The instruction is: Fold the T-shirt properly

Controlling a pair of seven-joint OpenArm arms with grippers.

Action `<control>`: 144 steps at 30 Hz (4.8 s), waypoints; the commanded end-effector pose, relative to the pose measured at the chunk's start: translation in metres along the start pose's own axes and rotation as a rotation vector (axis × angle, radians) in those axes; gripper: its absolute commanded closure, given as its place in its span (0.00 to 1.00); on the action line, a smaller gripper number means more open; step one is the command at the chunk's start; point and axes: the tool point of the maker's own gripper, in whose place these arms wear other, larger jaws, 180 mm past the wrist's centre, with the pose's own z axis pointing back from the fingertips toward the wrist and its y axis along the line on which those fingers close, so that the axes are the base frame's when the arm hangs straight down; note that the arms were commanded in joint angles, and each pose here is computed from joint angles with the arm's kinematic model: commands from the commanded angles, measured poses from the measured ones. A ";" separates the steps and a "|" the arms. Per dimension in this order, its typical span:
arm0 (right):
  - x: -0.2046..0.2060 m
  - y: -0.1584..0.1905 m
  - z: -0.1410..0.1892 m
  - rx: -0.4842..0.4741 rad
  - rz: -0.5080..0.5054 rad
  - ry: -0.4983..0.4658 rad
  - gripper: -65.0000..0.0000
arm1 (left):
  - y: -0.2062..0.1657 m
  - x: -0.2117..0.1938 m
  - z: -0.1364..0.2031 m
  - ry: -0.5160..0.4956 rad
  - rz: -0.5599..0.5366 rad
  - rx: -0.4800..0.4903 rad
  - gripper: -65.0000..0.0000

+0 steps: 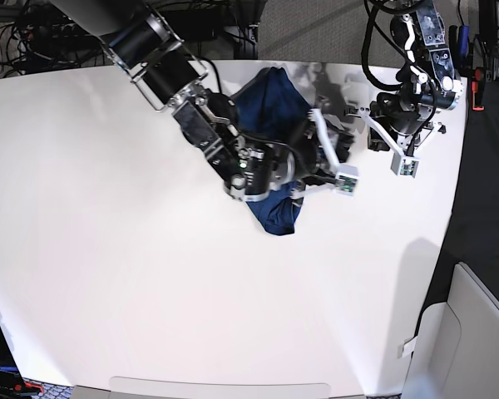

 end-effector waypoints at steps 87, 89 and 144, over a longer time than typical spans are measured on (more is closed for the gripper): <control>-0.049 -0.133 0.186 -0.487 -0.269 -0.268 0.73 | -0.122 0.043 0.012 -0.190 -0.239 -0.279 1.00; -0.049 -0.133 0.186 -0.488 -0.269 -0.267 0.73 | -0.117 0.043 0.011 -0.187 -0.251 -0.269 1.00; -0.115 -0.132 0.202 -0.697 -0.282 -0.044 0.73 | -0.137 -0.014 -0.038 0.028 -0.227 -0.348 0.78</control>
